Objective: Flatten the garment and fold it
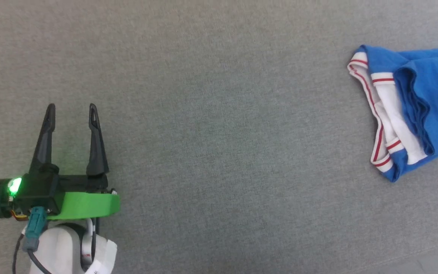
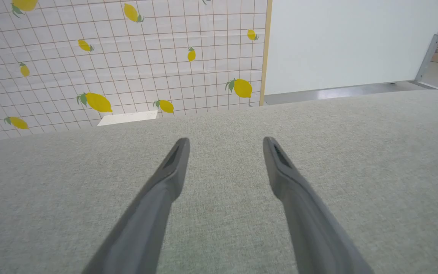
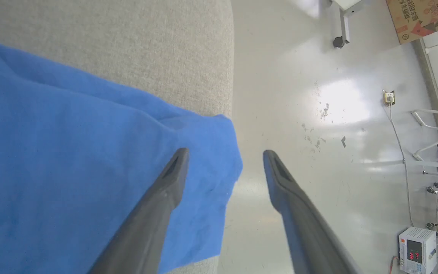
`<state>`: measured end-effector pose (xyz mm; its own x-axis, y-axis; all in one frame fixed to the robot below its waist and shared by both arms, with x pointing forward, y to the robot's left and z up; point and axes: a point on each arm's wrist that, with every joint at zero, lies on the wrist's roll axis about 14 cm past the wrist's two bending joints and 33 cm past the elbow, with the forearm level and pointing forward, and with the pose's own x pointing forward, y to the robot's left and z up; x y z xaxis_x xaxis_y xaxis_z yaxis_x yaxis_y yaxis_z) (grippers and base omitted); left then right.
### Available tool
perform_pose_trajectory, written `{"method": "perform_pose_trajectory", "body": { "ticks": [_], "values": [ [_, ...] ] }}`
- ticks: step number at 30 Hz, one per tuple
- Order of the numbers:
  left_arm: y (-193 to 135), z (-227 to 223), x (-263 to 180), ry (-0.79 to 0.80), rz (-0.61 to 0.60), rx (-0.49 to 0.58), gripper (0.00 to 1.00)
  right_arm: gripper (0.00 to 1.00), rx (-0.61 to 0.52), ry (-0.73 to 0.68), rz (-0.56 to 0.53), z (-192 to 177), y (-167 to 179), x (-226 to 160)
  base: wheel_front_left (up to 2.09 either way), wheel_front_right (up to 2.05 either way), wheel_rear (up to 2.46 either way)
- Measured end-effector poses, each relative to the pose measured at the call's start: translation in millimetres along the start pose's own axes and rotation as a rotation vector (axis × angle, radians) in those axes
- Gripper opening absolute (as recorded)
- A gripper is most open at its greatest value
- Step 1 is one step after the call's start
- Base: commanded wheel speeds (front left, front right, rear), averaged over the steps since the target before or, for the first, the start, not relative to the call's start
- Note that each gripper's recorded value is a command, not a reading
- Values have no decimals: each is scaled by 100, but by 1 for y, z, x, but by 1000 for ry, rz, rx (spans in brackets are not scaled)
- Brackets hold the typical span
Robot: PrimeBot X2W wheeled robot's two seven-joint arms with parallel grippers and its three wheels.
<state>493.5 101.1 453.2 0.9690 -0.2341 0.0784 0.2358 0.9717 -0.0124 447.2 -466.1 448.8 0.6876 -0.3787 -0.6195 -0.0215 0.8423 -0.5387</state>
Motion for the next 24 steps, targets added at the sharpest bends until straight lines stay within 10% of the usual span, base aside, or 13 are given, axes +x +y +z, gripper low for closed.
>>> {"method": "perform_pose_trajectory", "body": {
  "ticks": [11,24],
  "values": [
    [8,41,-35,-37,63,24,100,100,67,-599,-114,115,-38,-67,0,0,0],
    [36,81,-72,-98,173,57,100,100,233,-1116,8,213,41,-161,0,0,0]
  ]
}}
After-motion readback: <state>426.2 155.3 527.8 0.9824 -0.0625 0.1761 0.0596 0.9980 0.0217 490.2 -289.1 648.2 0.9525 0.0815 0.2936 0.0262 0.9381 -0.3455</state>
